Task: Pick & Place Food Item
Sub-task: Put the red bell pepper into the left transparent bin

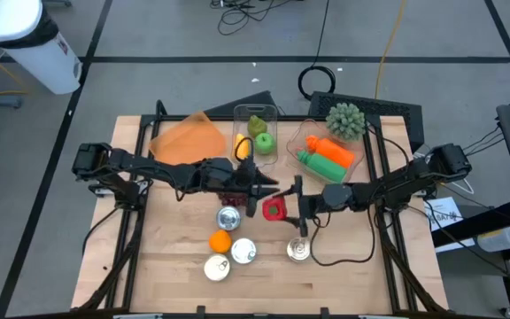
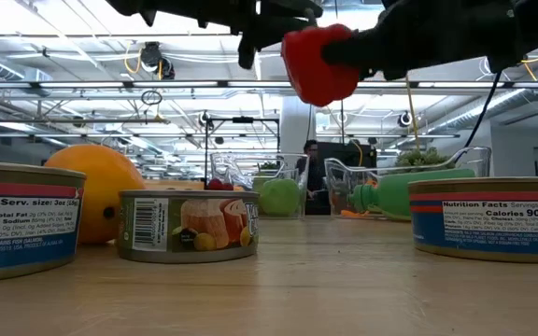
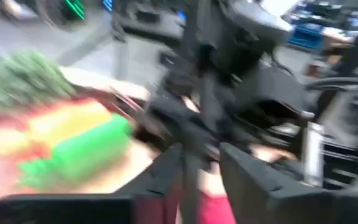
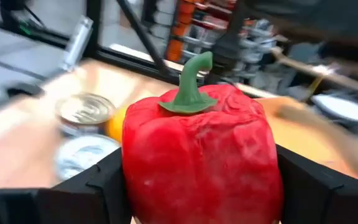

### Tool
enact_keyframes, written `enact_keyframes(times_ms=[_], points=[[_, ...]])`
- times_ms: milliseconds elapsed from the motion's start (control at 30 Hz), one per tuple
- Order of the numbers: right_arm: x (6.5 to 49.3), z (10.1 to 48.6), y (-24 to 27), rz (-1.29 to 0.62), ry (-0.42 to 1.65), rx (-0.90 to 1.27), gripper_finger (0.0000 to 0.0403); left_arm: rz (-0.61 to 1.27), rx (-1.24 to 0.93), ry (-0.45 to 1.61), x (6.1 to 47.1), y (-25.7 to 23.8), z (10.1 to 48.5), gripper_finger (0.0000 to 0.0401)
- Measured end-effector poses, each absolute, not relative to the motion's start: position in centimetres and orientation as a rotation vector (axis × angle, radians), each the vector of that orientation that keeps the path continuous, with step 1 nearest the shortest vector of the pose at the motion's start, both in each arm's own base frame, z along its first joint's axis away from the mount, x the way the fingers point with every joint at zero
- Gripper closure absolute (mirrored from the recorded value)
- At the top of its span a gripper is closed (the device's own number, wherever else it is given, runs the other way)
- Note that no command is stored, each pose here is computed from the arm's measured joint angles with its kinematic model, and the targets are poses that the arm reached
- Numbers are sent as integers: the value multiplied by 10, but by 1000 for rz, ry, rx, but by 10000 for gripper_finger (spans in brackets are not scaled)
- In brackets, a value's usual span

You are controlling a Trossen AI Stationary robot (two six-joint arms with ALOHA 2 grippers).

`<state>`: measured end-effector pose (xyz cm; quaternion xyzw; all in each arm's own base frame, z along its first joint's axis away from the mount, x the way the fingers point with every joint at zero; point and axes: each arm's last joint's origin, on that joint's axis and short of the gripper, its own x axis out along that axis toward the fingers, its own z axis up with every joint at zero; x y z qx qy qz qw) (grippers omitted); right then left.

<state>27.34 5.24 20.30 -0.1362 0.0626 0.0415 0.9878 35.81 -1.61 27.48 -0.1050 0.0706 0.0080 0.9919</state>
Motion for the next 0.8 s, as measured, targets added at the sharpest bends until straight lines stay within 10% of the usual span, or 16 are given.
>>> enact_keyframes(times_ms=[300,800], points=[[277,204,26,10,121,-71,126,65,-40,144,352,-12,301,166],[279,205,2,-33,53,-34,124,11,-57,591,349,-13,336,120]])
